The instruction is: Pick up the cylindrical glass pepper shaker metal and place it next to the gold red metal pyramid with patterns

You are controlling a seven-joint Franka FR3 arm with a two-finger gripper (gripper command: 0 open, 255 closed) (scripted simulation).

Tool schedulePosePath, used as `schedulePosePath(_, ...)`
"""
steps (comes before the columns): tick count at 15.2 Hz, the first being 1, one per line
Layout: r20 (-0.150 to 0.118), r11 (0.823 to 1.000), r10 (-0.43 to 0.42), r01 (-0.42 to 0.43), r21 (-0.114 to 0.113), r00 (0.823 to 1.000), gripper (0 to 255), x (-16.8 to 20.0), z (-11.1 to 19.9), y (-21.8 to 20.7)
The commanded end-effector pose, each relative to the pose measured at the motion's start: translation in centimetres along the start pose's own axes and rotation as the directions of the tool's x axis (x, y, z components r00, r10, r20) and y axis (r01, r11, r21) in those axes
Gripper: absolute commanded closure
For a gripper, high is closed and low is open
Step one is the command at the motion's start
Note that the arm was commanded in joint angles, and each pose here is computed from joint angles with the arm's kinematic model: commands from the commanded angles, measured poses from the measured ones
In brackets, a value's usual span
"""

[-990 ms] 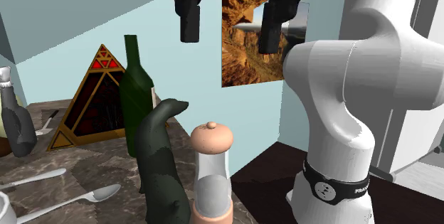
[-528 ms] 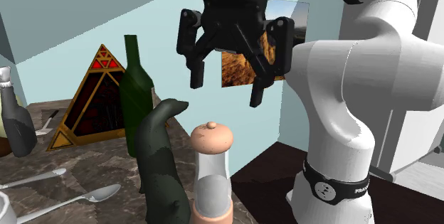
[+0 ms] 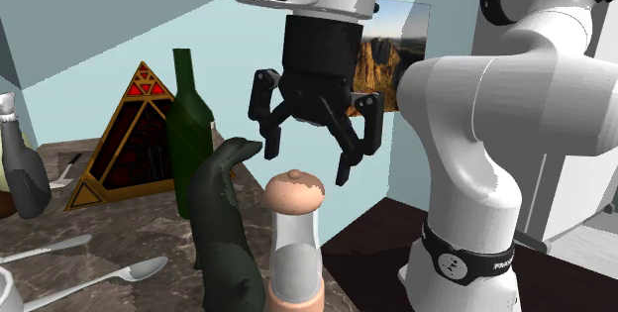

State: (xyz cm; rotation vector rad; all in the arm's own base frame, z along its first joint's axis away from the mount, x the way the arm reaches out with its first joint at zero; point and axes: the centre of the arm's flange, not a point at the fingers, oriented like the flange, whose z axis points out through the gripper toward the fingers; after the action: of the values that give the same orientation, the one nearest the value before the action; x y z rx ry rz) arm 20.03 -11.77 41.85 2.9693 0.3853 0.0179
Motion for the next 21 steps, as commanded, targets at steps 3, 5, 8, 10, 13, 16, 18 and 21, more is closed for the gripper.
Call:
schedulePosePath(3, -0.001, 1.0, -0.001, 0.001, -0.001, 1.0, 0, -0.1, 2.4, 0.0)
schedulePosePath(5, -0.001, 1.0, -0.001, 0.001, -0.001, 1.0, 0, -0.1, 2.4, 0.0)
schedulePosePath(8, -0.001, 1.0, -0.001, 0.001, -0.001, 1.0, 0, -0.1, 2.4, 0.0)
schedulePosePath(10, -0.001, 1.0, -0.001, 0.001, -0.001, 1.0, 0, -0.1, 2.4, 0.0)
schedulePosePath(13, -0.001, 1.0, -0.001, 0.001, -0.001, 1.0, 255, -0.1, 2.4, 0.0)
schedulePosePath(16, -0.001, 1.0, -0.001, 0.001, -0.001, 1.0, 255, -0.1, 2.4, 0.0)
schedulePosePath(18, -0.001, 1.0, -0.001, 0.001, -0.001, 1.0, 255, -0.1, 2.4, 0.0)
schedulePosePath(21, -0.001, 1.0, -0.001, 0.001, -0.001, 1.0, 255, -0.1, 2.4, 0.0)
